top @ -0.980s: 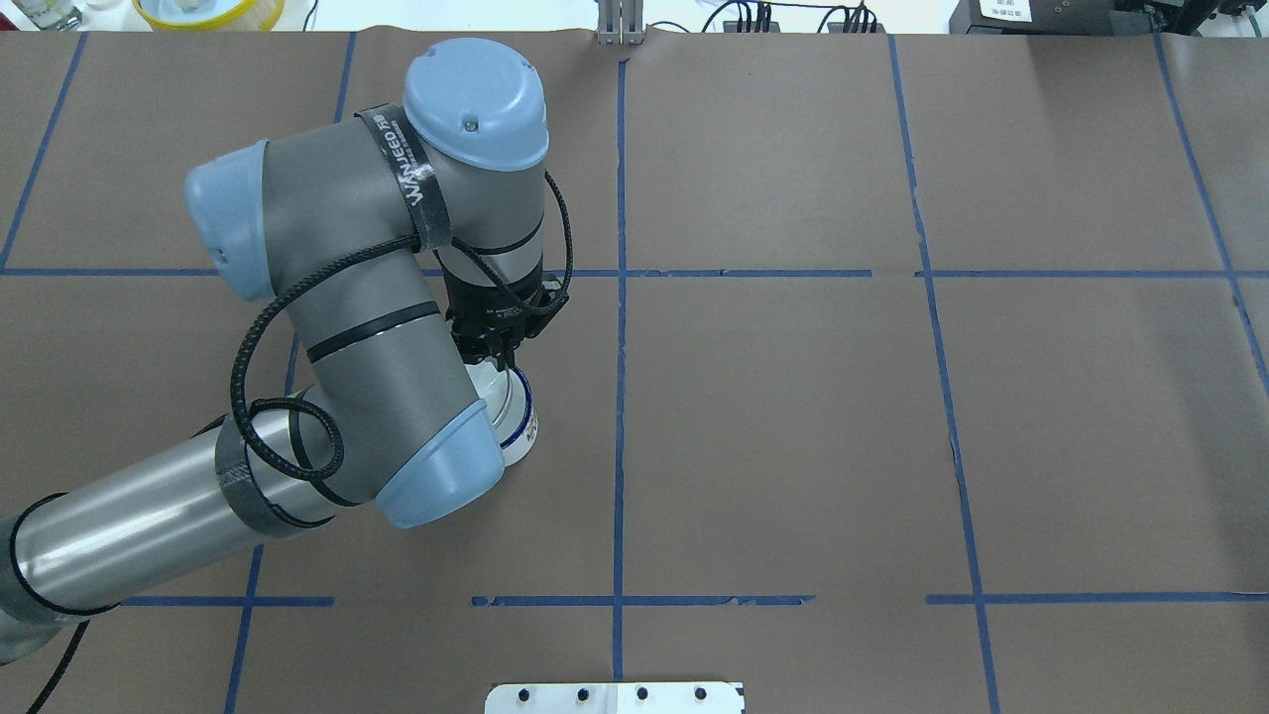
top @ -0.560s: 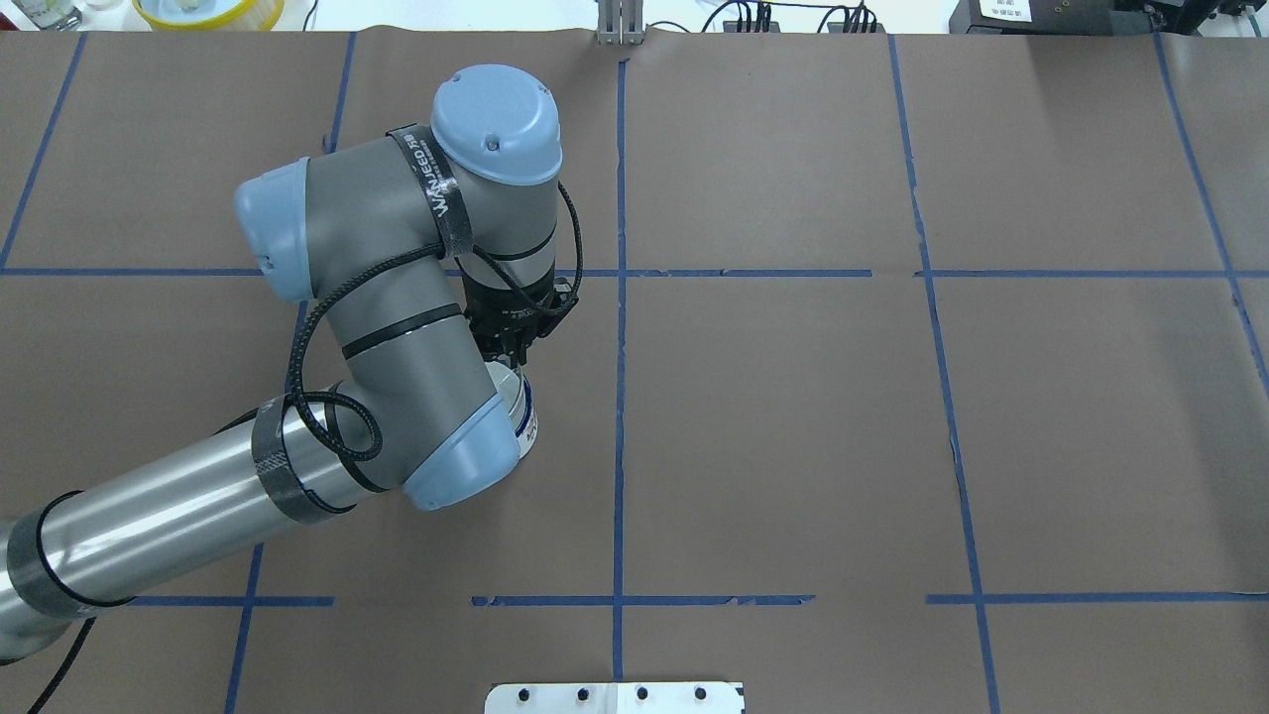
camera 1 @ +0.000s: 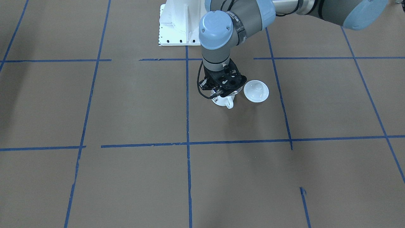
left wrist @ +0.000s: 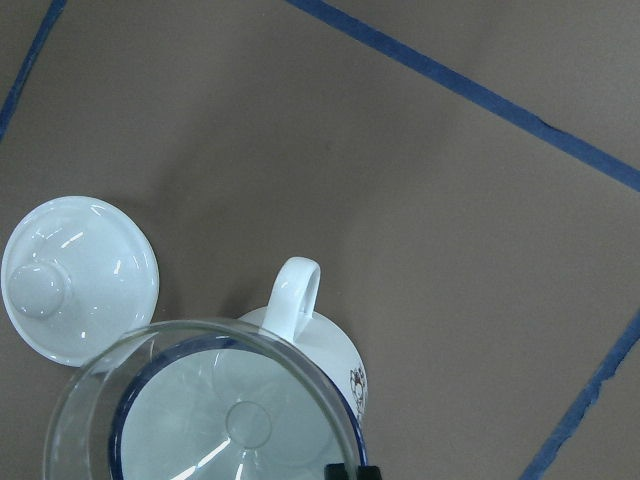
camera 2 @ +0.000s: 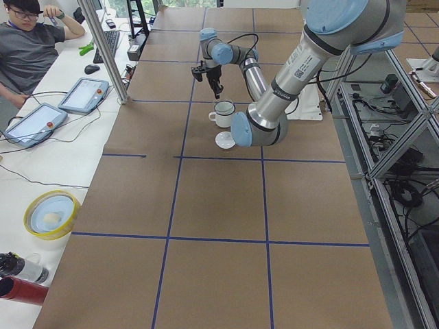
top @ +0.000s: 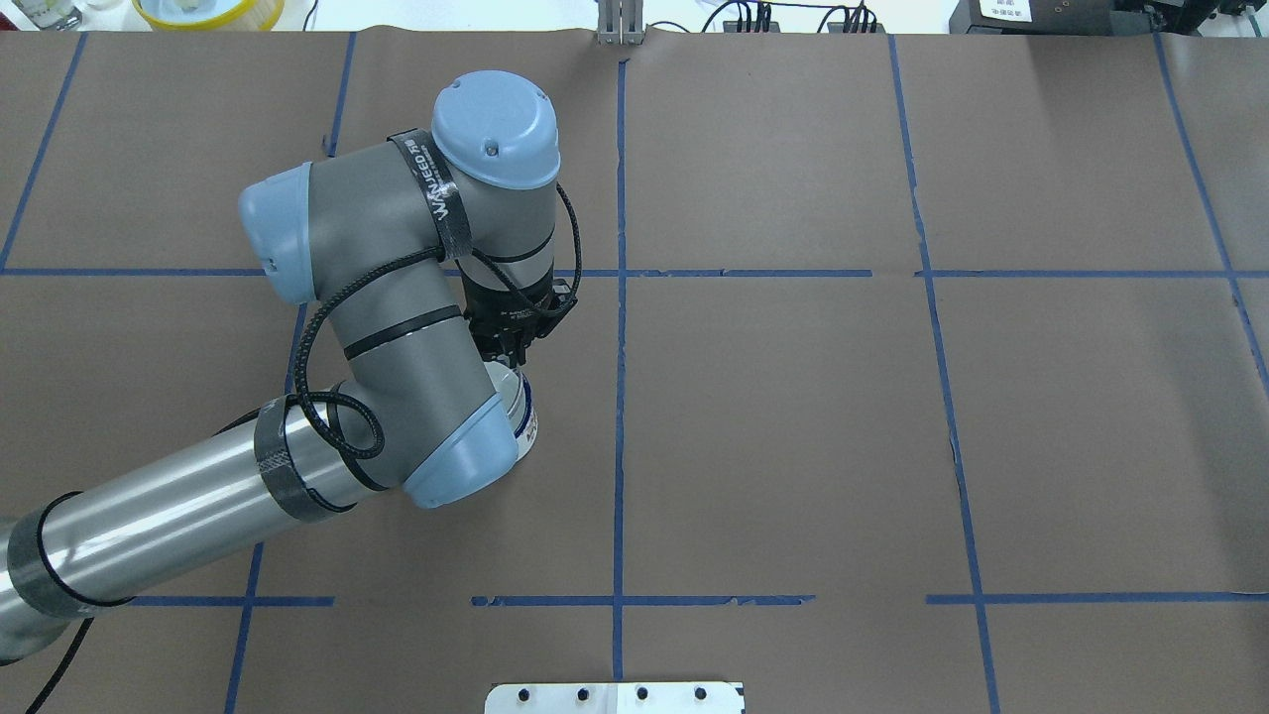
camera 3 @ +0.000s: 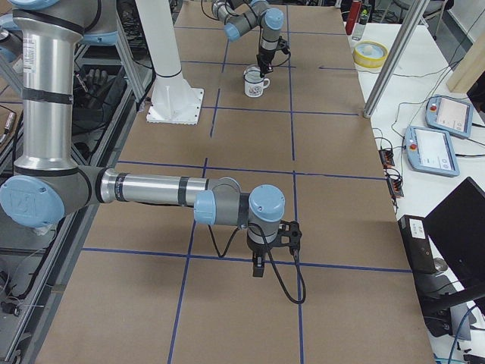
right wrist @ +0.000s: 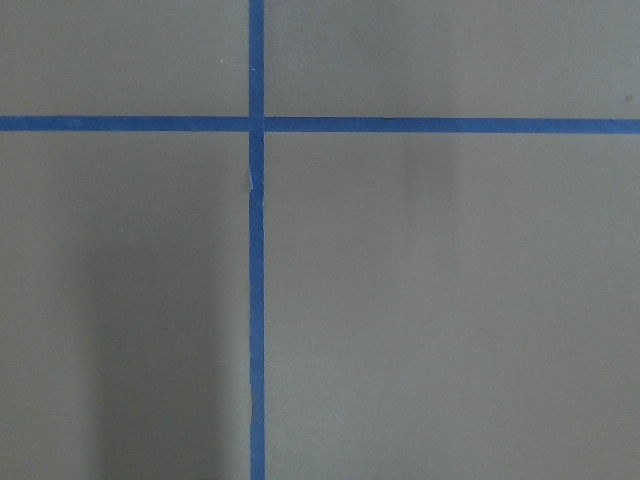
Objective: Place funnel on cup
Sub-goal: 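Lower the funnel into the mug opening with the left gripper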
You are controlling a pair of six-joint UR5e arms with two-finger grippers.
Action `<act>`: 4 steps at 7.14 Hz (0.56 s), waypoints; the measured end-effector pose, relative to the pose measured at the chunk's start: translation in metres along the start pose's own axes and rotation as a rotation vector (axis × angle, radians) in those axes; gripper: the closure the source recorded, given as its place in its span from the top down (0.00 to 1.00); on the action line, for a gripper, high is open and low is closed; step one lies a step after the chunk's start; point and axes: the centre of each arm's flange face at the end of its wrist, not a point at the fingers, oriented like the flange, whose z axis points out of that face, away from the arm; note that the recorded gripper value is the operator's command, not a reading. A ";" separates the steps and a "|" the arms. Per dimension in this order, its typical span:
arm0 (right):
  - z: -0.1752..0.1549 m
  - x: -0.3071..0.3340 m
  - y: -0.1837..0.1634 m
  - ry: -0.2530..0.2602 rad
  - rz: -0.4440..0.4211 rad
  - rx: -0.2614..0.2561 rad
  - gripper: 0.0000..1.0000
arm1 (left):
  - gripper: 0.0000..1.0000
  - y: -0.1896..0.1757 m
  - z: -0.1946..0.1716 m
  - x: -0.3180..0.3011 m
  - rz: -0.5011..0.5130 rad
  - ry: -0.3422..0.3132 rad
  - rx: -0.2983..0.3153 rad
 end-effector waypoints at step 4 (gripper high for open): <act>0.000 0.000 0.000 0.000 0.000 0.000 1.00 | 1.00 -0.002 0.002 0.001 0.003 0.009 0.007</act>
